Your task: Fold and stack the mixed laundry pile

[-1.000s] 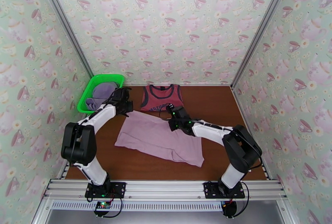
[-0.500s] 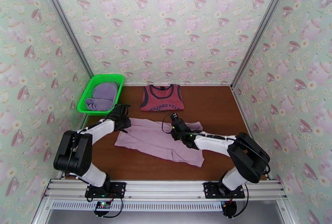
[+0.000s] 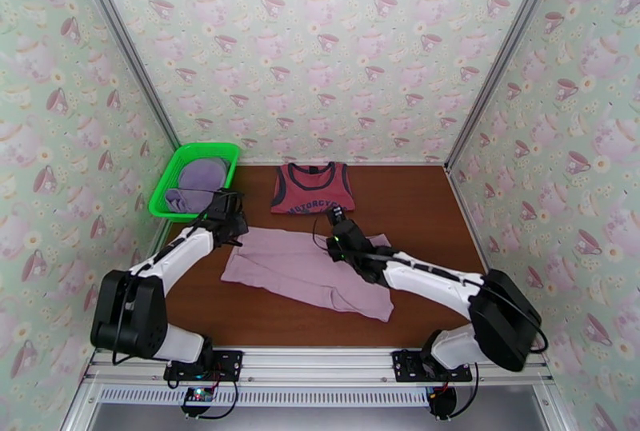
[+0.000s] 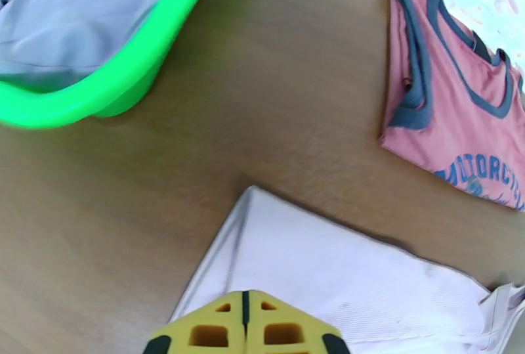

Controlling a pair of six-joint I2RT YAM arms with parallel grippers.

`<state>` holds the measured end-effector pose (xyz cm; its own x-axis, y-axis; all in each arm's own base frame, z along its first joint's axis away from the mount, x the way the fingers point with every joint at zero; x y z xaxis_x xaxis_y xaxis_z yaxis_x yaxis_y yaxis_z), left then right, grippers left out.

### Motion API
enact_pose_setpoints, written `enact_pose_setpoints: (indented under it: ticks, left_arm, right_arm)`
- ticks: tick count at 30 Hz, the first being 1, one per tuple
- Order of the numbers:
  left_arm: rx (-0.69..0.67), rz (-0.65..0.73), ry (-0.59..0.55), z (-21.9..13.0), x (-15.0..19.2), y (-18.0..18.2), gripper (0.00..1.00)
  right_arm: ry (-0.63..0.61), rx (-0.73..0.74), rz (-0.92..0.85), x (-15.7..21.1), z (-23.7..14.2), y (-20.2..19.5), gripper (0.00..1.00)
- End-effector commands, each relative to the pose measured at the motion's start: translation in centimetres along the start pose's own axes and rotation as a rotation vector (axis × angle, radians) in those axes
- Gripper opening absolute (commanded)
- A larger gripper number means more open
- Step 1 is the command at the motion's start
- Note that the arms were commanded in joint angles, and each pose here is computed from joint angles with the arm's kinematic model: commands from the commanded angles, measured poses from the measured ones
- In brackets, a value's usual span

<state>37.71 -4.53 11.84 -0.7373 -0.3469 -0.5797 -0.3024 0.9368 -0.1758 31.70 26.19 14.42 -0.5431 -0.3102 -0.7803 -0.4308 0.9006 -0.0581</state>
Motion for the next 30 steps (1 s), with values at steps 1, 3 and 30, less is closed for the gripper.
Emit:
enact_pose_setpoints:
  ticks: [1, 3, 30]
  left_arm:
    - [0.034, 0.022, 0.095, 2.0, 1.9, -1.5, 0.00]
    - [0.037, 0.025, 0.136, 3.1, 3.0, -1.8, 0.00]
    - [-0.002, -0.033, 0.019, -1.8, 1.3, -0.5, 0.42]
  right_arm:
    - [0.100, -0.034, 0.005, 1.4, 2.6, 0.8, 0.03]
    - [0.139, -0.037, 0.018, 2.5, 3.7, 1.1, 0.00]
    - [0.460, 0.181, 0.446, 10.6, -1.5, -9.7, 0.01]
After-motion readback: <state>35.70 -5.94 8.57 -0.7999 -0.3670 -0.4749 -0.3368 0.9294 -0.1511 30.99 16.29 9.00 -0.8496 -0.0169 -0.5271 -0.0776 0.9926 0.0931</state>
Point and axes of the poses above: each hand's point on the last joint's axis, 136 mm out from that joint toward the fingers, its own z axis out along the fingers, its own y axis along the line the jaws close on, x = y × z, the point moved 2 cm from there along -z, back along the fingers, and after that the axes turned 2 degrees about -z, right-handed, at the moved point
